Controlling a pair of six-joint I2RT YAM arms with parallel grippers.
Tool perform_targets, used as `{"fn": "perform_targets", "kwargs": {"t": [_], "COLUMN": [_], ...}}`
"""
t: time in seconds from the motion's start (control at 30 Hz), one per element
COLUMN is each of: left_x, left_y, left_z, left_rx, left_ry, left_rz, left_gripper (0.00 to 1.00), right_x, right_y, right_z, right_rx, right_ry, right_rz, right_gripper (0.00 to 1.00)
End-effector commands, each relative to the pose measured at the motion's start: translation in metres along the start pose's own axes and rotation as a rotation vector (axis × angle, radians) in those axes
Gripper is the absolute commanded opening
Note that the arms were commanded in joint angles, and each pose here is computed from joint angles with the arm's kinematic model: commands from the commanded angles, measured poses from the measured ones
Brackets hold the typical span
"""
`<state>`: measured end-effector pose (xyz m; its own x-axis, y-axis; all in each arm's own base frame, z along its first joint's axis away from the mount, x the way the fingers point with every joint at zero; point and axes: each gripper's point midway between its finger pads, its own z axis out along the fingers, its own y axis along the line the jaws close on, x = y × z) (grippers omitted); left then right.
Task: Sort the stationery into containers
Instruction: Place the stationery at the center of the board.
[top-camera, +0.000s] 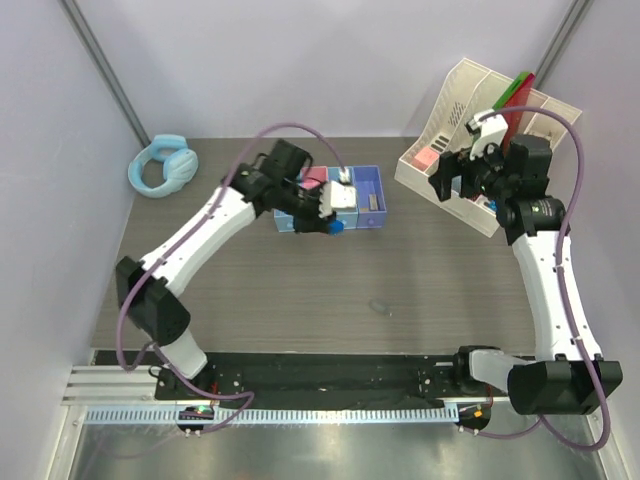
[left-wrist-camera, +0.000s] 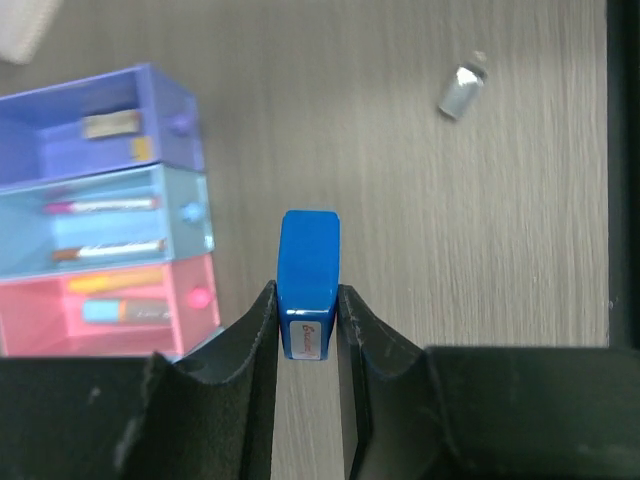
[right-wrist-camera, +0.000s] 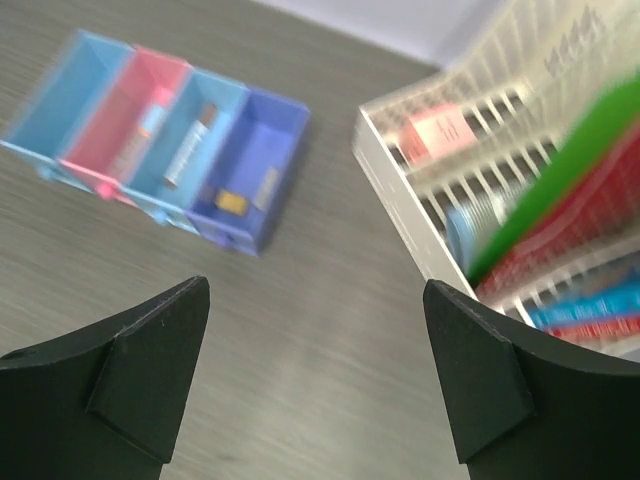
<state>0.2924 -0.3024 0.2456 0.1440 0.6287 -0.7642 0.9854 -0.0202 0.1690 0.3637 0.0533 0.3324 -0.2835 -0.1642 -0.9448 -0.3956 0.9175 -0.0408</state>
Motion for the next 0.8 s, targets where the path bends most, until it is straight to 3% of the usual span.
{"fn": "perform_targets", "kwargs": {"t": [0.0,0.1,0.23,0.47,0.77], "left_x": [0.017,0.009,0.010,0.015,0.010], "left_y": [-0.026,-0.035,-0.042,-0.074,-0.121], "left_z": [0.027,0.048,0.073,0.118,0.169], "left_rx": [0.096,0.157,0.195,0.281,0.374], "left_ry": [0.242,0.269,0.374,0.498,0.506], "left_rz": [0.253,0.336,0.570,0.859,1.013], "left_gripper": [0.00,0.00,0.00,0.00,0.00], "right_x": [0.046,0.077,0.114,0.159,0.213], "right_y": [-0.040,-0.052,-0.064,-0.087,-0.103], "right_z": [-0.033,-0.048,-0.067,-0.101,-0.133], "right_rx": [0.211,0.260,0.329,0.456,0.497], "right_ry": [0.115,0.175,0.246,0.336,0.386], "right_rz": [-0.036,-0.012,0.024,0.080,0.197], "right_gripper": [0.93,0.94,0.94,0.95,0.99]}}
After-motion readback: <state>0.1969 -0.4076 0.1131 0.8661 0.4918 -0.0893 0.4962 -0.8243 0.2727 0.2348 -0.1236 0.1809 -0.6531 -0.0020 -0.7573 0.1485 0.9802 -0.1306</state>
